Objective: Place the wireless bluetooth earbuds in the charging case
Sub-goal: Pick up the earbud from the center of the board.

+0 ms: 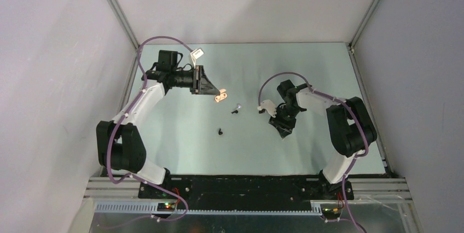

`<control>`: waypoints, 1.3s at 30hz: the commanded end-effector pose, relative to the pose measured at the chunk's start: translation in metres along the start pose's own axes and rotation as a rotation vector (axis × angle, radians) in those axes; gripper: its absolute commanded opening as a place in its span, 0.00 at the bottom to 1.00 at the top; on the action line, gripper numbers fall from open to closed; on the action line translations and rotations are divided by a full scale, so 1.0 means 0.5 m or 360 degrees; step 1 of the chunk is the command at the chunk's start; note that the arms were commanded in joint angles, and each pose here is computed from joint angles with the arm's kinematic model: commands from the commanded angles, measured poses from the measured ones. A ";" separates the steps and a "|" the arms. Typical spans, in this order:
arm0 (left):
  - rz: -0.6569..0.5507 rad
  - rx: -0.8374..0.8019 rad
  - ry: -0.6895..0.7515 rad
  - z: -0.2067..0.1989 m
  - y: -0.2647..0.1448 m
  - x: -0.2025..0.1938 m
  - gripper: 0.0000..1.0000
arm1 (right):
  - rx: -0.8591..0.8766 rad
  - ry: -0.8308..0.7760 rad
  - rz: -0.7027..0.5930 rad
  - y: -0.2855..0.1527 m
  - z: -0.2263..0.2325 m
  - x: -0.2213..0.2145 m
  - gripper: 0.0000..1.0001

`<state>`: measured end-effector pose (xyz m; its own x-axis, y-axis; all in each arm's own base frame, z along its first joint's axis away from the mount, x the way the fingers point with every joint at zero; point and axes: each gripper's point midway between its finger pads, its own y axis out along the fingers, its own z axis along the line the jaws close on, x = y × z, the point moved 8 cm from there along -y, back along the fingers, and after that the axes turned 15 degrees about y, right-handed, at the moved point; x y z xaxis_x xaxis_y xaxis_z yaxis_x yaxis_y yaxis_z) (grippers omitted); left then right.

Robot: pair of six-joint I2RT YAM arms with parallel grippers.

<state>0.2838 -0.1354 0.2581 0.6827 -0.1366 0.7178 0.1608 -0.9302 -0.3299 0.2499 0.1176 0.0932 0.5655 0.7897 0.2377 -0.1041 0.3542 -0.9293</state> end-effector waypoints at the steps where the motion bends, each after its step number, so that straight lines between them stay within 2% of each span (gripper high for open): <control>1: -0.0035 -0.0010 0.0086 -0.009 -0.009 0.011 0.00 | -0.0029 -0.0015 0.0012 0.007 0.000 -0.005 0.38; 11: -0.0034 -0.0009 0.0082 -0.008 -0.008 0.011 0.00 | -0.0040 0.0008 0.0002 0.014 -0.001 -0.002 0.32; 18: -0.0028 -0.0014 0.0079 -0.006 -0.005 0.011 0.00 | -0.0047 -0.0024 -0.0018 0.021 0.013 0.011 0.20; 20: -0.0026 -0.0015 0.0079 -0.006 -0.004 0.010 0.00 | -0.0064 -0.0047 -0.0032 0.023 0.018 0.014 0.14; 27: -0.0021 -0.0020 0.0074 -0.004 -0.001 0.012 0.00 | -0.0193 -0.0176 -0.0128 -0.005 0.023 0.019 0.04; 31: -0.0020 -0.0015 0.0085 -0.002 0.003 0.019 0.00 | -0.0301 -0.0360 -0.0271 -0.059 0.035 0.043 0.00; 39: -0.0013 -0.0041 0.0105 -0.004 0.020 0.048 0.00 | -0.0765 -0.0905 -0.0917 -0.251 0.092 0.146 0.00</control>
<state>0.2915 -0.1403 0.2548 0.6899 -0.1462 0.7090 0.1481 -0.9302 -0.3359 0.2490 0.1384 0.1788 0.2069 0.7948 0.5705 0.2983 0.5041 -0.8105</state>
